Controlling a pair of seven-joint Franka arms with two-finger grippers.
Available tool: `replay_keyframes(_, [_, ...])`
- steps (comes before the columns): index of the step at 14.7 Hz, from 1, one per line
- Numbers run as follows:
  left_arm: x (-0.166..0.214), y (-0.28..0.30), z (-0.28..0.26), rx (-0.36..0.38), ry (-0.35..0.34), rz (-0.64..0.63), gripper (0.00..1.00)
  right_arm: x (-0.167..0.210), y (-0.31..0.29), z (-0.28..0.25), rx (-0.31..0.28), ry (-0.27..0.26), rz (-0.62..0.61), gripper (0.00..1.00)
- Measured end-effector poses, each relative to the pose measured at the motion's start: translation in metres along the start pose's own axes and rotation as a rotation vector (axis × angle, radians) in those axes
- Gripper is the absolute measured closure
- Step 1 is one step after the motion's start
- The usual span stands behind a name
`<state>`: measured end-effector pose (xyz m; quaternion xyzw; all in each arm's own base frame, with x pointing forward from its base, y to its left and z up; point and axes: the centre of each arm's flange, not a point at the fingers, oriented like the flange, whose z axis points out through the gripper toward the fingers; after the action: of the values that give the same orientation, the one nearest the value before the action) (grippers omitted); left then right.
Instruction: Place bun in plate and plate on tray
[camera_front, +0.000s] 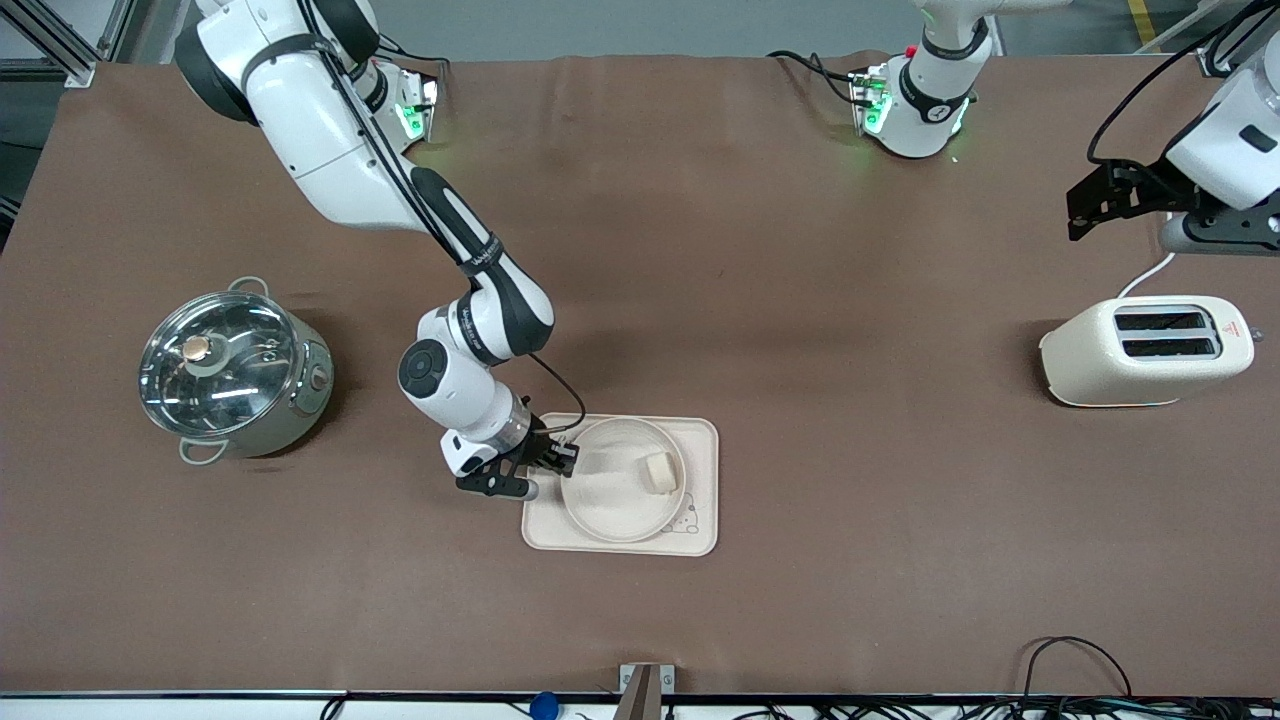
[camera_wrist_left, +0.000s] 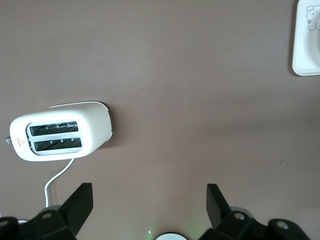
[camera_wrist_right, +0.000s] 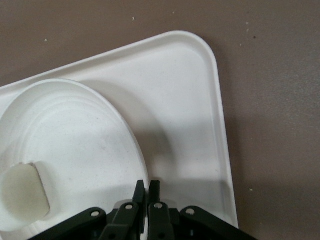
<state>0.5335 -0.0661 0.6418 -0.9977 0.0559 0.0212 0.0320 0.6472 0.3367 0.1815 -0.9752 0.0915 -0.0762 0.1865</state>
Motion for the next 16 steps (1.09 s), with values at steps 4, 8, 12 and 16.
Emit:
replay_keyframes(4, [0.002, 0.001, 0.003, 0.000, 0.011, 0.001, 0.00, -0.002, 0.007, 0.002, -0.008, -0.006, 0.006, 0.78])
replay_keyframes(8, [0.003, 0.001, 0.004, 0.000, 0.012, 0.002, 0.00, 0.005, 0.009, -0.007, -0.007, -0.004, 0.004, 0.49])
replay_keyframes(12, [0.003, 0.001, 0.004, 0.000, 0.012, 0.002, 0.00, 0.016, -0.007, -0.056, -0.014, -0.063, -0.006, 0.49])
replay_keyframes(16, [0.003, 0.001, 0.004, 0.000, 0.013, 0.002, 0.00, 0.033, -0.010, -0.125, -0.021, -0.104, 0.000, 0.39])
